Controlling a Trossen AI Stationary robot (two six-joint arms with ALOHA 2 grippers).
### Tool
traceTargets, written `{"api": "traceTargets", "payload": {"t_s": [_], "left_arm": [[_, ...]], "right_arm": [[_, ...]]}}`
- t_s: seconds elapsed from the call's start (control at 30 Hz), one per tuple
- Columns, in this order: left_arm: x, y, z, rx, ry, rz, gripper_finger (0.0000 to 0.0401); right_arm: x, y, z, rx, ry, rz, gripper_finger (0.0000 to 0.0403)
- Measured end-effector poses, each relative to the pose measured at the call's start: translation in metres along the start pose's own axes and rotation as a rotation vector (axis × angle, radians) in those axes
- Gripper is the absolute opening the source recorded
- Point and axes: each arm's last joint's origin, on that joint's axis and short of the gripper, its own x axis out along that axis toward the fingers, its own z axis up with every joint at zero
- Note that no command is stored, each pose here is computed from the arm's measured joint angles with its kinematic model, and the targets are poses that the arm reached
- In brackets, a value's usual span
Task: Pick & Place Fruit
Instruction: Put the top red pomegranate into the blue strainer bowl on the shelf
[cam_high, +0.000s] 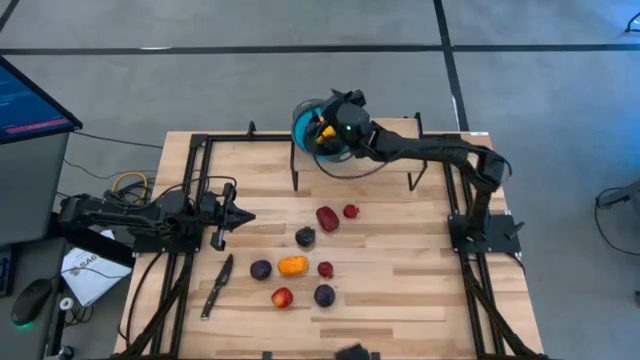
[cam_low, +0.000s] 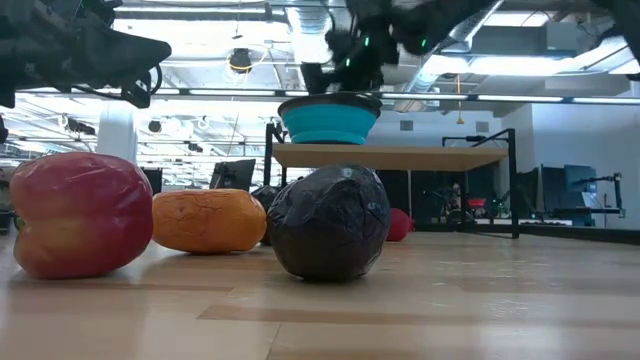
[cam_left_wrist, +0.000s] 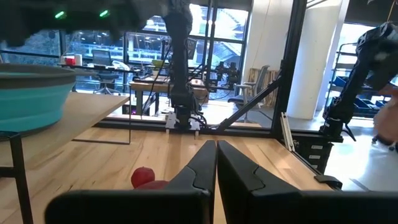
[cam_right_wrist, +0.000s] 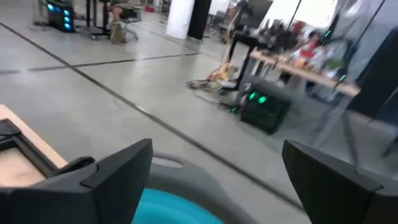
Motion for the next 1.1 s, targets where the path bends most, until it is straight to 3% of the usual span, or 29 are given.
{"api": "traceTargets", "payload": {"t_s": [0.17, 0.3, 0.6, 0.73, 0.9, 1.1], "left_arm": [[0.000, 0.000, 0.001, 0.000, -0.012, -0.001, 0.0008], [0.000, 0.000, 0.002, 0.000, -0.015, -0.002, 0.0008], [0.000, 0.000, 0.008, 0.010, -0.080, 0.007, 0.0008], [0.007, 0.001, 0.009, 0.008, -0.031, 0.049, 0.0008], [0.023, 0.002, 0.004, 0.011, 0.092, 0.079, 0.0008], [0.038, 0.003, -0.005, 0.007, 0.136, 0.085, 0.0008]], "right_arm": [[-0.053, 0.012, 0.021, -0.155, -0.025, 0.073, 0.0311], [-0.106, 0.015, 0.016, -0.220, -0.029, 0.180, 0.0293], [-0.230, 0.020, -0.048, -0.065, 0.039, 0.503, 0.0286], [-0.273, 0.027, -0.082, 0.004, 0.134, 0.635, 0.0286], [-0.298, 0.034, -0.135, 0.060, 0.342, 0.658, 0.0286], [-0.283, 0.024, -0.196, 0.098, 0.501, 0.579, 0.0286]]}}
